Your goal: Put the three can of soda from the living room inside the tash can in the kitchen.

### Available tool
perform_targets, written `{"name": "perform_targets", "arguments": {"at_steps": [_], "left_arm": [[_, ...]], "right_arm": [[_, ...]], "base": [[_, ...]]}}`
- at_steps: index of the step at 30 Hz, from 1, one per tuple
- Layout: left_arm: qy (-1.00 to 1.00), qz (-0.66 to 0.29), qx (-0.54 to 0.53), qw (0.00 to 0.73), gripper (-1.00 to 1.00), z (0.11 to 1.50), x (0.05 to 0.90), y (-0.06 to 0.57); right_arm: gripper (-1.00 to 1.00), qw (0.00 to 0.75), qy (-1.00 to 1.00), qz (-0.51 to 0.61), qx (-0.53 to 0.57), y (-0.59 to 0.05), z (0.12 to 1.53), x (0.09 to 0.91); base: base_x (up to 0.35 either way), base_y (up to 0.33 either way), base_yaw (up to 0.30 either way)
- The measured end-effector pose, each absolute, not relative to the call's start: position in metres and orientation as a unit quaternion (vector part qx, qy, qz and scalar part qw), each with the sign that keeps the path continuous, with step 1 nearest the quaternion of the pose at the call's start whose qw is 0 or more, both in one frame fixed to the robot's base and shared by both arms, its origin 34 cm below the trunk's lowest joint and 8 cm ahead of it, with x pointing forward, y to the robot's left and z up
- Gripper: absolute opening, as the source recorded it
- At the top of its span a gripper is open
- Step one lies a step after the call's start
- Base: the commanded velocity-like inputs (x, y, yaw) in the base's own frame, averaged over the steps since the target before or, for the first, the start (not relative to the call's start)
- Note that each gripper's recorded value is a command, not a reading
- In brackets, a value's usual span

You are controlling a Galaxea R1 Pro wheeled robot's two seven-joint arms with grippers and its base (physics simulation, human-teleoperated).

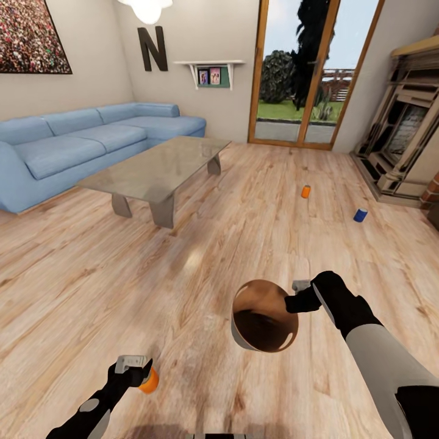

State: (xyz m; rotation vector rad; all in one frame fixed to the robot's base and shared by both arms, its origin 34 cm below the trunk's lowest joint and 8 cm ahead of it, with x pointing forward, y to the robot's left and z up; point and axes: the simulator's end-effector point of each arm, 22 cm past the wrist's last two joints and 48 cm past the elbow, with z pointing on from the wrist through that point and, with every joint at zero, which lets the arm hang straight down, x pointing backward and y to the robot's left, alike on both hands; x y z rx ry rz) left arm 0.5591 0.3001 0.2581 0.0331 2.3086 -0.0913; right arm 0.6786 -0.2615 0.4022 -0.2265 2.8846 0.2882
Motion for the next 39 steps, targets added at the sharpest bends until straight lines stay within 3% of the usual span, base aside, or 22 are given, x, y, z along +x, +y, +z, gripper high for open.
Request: {"name": "perform_targets", "arguments": {"at_steps": [39], "left_arm": [[0.923,-0.036,0.012,0.382,1.0,0.207,0.537,0.301]], "right_arm": [[-1.0,0.091,0.989,0.085,-0.086,-0.263,0.343,0.663]], "base": [[0.0,0.0,0.0]]}}
